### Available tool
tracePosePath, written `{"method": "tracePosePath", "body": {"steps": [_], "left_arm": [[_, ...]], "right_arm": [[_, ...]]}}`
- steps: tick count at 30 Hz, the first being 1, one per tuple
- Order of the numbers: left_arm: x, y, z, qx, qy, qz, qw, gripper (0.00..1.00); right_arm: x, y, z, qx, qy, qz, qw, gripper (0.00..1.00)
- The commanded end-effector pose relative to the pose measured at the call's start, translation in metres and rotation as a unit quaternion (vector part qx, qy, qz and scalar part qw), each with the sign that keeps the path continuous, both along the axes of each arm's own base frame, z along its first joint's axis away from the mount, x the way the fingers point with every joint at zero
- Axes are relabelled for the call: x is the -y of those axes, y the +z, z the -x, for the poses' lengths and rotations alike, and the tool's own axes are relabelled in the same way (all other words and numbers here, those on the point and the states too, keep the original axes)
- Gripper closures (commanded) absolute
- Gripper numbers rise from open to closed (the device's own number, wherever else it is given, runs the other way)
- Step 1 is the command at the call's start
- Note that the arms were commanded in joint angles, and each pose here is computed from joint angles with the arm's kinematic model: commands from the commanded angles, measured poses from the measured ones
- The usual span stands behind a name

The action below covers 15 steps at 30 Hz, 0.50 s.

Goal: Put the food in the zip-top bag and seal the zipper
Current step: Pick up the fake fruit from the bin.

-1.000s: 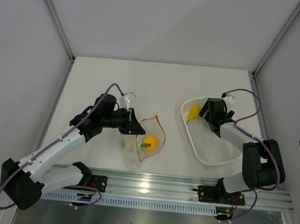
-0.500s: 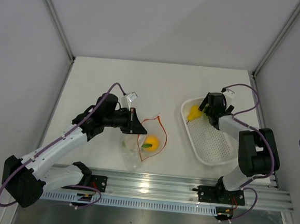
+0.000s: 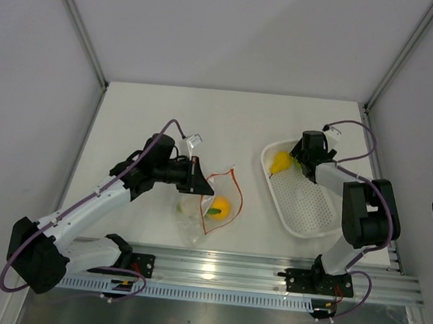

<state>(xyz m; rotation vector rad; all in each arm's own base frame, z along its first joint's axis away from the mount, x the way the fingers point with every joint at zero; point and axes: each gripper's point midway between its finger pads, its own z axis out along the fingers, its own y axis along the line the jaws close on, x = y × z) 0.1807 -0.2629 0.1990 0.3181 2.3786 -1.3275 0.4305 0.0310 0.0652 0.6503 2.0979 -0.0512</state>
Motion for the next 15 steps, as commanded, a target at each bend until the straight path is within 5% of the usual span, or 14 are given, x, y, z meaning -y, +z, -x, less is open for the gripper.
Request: {"method": "tracePosePath", "body": {"steps": [1,6,15], "left_arm": [[0.004,0.015,-0.004,0.017,-0.013,0.014,1.000,0.99],[0.004,0.015,-0.006,0.016,-0.009,0.015,1.000,0.99],[0.001,0.017,-0.004,0.022,0.001,0.016,1.000,0.99]], "right_arm": [[0.000,-0.002,0.004,0.004,-0.008,-0.011,1.000,0.56],[0.001,-0.001,0.015,0.005,-0.004,-0.008,1.000,0.80],[-0.009,0.038,0.042,0.044,0.009,-0.013,0.999,0.90]]}}
